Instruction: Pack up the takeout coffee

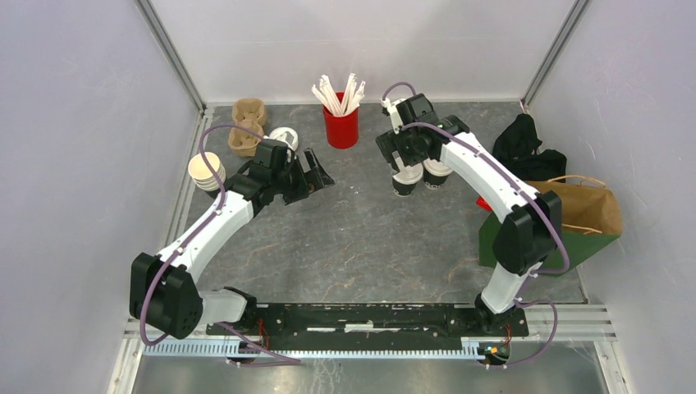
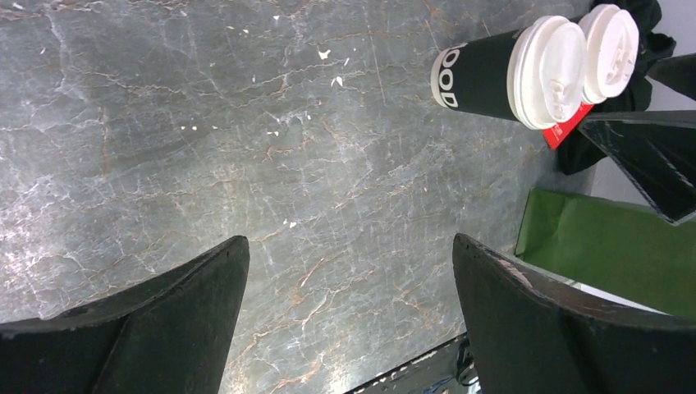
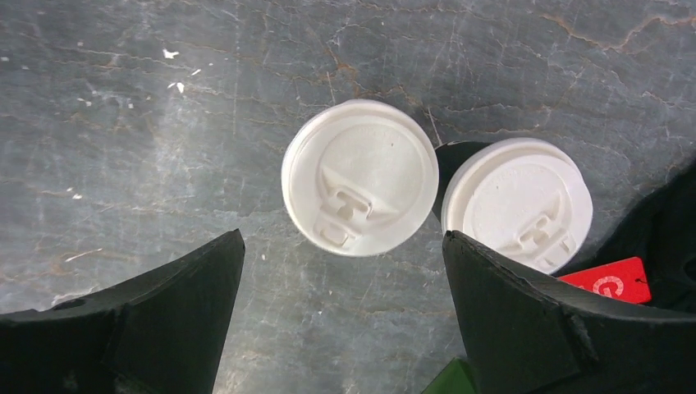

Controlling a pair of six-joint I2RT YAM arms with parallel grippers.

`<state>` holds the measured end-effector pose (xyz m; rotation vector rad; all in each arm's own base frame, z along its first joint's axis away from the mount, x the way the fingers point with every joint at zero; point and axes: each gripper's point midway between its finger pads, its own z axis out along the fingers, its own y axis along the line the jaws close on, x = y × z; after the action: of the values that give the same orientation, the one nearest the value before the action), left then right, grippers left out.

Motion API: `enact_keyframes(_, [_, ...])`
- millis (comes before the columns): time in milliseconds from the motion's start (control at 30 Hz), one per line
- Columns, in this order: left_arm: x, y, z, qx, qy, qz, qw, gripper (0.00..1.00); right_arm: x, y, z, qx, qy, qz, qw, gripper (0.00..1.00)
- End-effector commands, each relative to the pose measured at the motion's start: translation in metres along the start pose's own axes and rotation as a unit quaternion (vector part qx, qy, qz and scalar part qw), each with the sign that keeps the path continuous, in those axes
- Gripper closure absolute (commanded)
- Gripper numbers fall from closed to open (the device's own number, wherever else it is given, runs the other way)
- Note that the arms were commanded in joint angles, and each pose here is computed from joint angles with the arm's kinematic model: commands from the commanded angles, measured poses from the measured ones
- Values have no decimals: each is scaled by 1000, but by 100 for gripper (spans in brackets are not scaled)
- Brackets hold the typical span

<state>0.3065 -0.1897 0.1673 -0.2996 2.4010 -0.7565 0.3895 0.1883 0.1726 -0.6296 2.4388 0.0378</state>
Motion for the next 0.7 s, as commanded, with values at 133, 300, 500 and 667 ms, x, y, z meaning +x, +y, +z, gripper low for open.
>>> enact_keyframes(133, [-16, -33, -17, 72, -20, 76, 994, 1, -13, 1, -60, -19, -61, 29, 998, 2])
enact_keyframes(300, [-20, -27, -26, 50, -22, 99, 994, 0, -14, 9, -81, -47, -71, 30, 996, 2])
enact_keyframes(500, [-52, -8, -24, -17, -39, 92, 995, 1, -6, 5, -111, -42, -103, 55, 992, 2])
enact_keyframes(667, [-107, 19, -34, -122, -99, 104, 982, 2, -4, 28, -102, -99, -124, 92, 983, 2])
